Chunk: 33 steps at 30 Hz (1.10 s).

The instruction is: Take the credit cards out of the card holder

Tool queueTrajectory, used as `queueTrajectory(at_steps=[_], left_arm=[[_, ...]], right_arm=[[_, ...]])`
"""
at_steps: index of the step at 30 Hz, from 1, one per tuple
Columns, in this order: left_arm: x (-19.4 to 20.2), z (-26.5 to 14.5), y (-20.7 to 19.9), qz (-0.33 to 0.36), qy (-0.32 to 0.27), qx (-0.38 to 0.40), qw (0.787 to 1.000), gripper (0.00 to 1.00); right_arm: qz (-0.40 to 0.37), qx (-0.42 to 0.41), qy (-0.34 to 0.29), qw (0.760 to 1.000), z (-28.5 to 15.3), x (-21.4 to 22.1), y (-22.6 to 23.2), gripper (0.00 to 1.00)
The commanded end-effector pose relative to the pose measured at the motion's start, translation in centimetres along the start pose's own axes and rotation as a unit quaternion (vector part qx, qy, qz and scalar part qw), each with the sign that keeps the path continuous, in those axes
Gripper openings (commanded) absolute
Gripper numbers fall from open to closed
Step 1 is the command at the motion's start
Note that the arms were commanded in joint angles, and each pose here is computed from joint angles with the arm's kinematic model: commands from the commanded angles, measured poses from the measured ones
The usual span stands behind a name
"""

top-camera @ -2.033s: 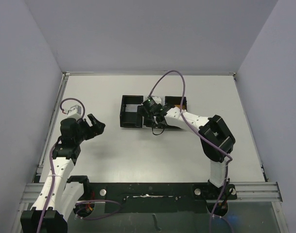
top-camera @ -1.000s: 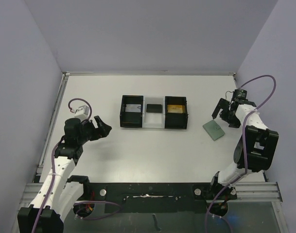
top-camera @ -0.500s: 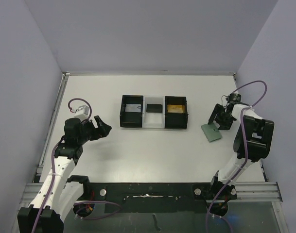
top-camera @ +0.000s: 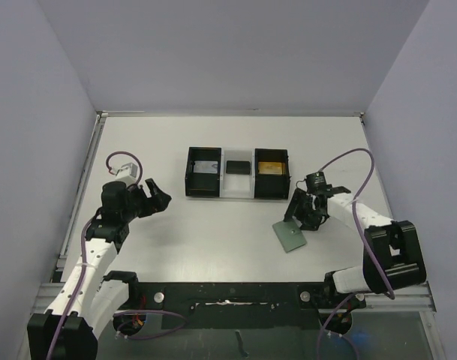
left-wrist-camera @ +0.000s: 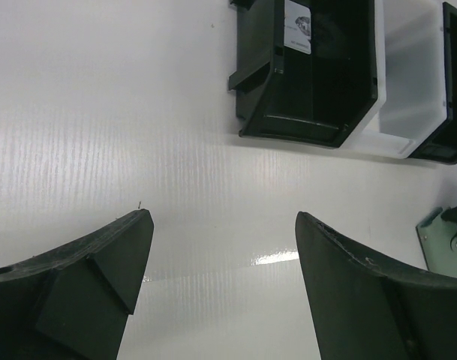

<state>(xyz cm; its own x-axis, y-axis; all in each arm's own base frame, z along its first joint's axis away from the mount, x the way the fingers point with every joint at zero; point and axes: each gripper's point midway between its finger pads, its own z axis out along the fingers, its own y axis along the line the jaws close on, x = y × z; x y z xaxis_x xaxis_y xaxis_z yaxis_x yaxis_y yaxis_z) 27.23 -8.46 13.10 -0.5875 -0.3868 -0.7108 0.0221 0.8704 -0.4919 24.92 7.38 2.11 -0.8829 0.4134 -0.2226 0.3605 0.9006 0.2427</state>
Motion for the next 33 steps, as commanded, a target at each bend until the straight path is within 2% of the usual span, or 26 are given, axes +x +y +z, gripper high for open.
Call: queueTrajectory(at_steps=[1,4,8,11,13,16,20,26,33], left_arm=[[-1.5,0.3,0.1,0.011,-0.021,-0.012,1.0,0.76],[-1.4,0.7,1.1,0.011,-0.016,-0.037,0.999,0.76],[-2.1,1.0,0.9,0.011,-0.007,-0.044,0.999,0.76],[-2.3,1.6,0.8,-0.016,0.013,-0.055,0.998,0.76],[-2.3,1.9,-0.4,-0.021,0.037,-0.032,0.999,0.76],[-1.3,2.6,-2.1,-0.042,0.075,0.002,0.996,0.76],[0.5,2.6,-4.6,-0.042,0.113,0.041,0.992,0.76],[4.1,2.5,-7.8,-0.026,0.156,0.061,0.986,0.76],[8.2,1.7,-12.3,-0.017,0.186,0.114,0.976,0.74]], right_arm=[[0.099,-0.044,-0.001,0.994,-1.5,2.7,3.7,0.62],[0.086,-0.073,-0.029,0.993,-3.5,2.7,6.0,0.64],[-0.002,-0.13,-0.062,0.989,-4.3,2.2,8.1,0.68],[-0.048,-0.077,-0.055,0.994,-2.6,2.4,6.2,0.68],[-0.075,-0.036,-0.031,0.996,-2.4,3.2,4.9,0.67],[-0.109,-0.012,-0.027,0.994,-3.0,4.4,4.6,0.67],[-0.13,-0.015,0.009,0.991,-2.7,6.6,4.5,0.65],[-0.149,0.037,-0.001,0.988,-2.9,7.6,3.2,0.63],[-0.131,0.01,-0.007,0.991,-3.1,9.8,3.8,0.59]])
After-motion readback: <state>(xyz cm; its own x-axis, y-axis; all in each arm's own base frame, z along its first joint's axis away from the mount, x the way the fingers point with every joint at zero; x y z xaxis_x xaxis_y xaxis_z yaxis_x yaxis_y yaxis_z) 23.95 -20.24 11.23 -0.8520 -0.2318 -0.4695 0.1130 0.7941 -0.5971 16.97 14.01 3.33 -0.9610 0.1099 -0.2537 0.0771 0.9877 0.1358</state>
